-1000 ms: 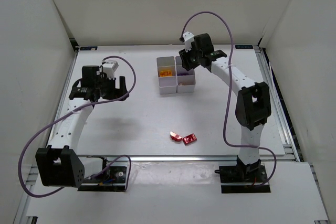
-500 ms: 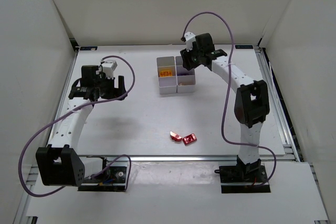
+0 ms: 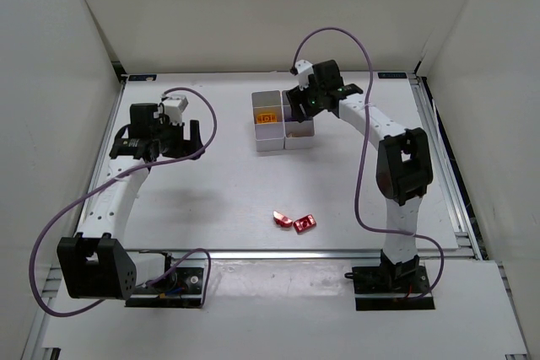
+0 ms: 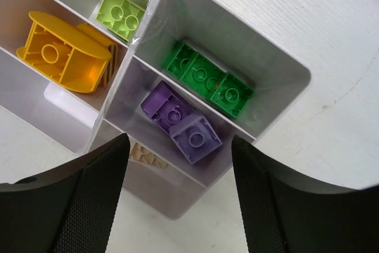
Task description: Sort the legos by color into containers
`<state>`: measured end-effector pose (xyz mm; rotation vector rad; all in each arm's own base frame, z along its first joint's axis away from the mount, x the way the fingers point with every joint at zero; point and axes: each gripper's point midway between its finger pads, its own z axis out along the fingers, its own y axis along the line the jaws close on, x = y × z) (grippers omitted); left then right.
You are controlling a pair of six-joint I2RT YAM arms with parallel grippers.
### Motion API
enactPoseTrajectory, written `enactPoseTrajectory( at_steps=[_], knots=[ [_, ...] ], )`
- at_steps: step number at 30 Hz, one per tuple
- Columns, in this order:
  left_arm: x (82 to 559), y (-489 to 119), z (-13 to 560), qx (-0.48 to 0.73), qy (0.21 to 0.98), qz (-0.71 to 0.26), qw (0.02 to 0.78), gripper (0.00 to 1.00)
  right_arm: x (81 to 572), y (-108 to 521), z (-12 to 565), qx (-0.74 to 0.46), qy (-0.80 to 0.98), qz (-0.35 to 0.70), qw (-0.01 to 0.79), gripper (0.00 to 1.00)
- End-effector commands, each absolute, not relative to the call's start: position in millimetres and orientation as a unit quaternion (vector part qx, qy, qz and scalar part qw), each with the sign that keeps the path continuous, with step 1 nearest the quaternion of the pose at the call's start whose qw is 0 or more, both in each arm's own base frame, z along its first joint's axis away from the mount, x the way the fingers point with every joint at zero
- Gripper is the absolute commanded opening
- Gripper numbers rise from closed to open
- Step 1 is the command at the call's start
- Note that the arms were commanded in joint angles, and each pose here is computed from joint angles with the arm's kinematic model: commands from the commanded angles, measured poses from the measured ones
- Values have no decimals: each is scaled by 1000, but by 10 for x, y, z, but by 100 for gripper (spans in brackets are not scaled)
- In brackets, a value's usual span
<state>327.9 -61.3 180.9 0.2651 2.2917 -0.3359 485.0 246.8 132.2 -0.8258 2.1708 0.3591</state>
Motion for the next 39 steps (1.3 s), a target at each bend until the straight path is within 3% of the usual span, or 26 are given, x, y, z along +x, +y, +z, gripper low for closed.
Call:
enactPoseTrajectory(
  at_steps=[1,9,12,17,25,30,39],
  knots=[
    [3306,-690,1949,123,891,-153,409,100,4809,2509,1573,-322,839,154,410,74],
    [2943,-1357,2135,304,811,-280,415,99,4341,2341,2268,-340,802,207,445,74],
    [2857,-1624,2169,347,784,-350,378,98,3842,2082,2550,-369,778,263,436,73],
    [2799,-1976,2191,419,745,-381,354,99,3218,1405,2423,-439,763,265,394,79],
    [2305,-2742,1694,598,668,-355,266,95,2198,1126,2095,-572,691,276,344,77],
    [2168,-2996,1393,680,613,-323,240,89,2050,1000,1880,-567,716,251,320,77],
    [2073,-3278,1017,763,515,-311,237,86,2248,714,1876,-491,772,240,325,78]
  ],
)
